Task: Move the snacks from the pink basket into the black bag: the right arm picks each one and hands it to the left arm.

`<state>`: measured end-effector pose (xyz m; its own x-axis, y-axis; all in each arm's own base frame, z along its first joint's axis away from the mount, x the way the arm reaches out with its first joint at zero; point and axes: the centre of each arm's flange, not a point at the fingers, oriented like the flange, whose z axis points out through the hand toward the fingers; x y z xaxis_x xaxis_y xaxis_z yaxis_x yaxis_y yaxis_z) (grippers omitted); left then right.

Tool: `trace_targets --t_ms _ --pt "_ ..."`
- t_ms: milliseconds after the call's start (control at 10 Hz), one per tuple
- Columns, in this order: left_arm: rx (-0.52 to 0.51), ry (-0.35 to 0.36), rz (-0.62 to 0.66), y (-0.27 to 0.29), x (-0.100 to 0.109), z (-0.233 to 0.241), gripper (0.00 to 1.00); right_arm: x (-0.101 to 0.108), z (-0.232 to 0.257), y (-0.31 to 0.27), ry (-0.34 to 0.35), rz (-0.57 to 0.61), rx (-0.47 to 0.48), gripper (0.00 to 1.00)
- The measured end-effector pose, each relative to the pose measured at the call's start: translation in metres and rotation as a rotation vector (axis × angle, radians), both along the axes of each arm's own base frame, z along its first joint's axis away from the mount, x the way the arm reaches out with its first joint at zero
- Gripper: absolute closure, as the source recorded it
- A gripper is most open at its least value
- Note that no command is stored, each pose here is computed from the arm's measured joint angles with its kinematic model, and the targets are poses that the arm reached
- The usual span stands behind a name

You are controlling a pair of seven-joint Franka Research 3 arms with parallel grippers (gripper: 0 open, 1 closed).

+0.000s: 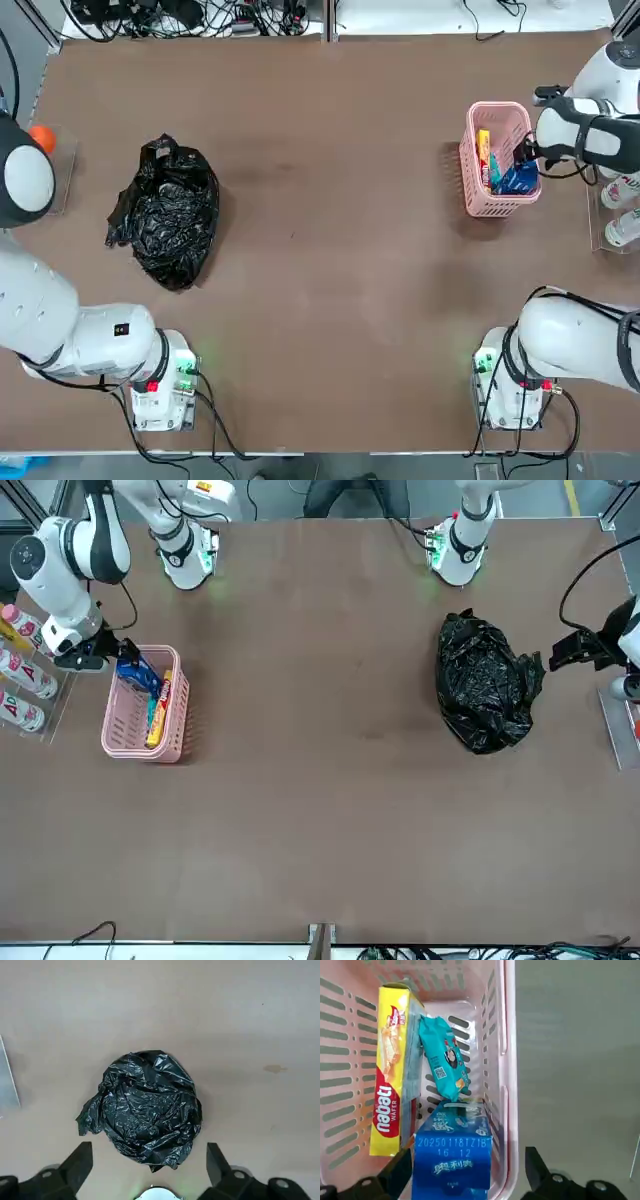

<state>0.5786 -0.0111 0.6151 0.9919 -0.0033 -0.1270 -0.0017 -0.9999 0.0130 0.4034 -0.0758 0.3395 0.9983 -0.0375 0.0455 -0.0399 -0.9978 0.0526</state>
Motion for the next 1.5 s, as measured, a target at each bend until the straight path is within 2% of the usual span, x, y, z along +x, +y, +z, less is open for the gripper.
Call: trace_targets --t_ms 500,1500 --pt "0.0 0.0 0.0 0.0 0.0 0.0 0.0 -0.002 -0.006 0.003 -0.034 0.007 -0.004 0.0" --pt "0.0 0.0 0.0 0.0 0.0 0.0 0.0 -0.008 -0.017 0.011 -0.049 0.021 -0.004 0.0"
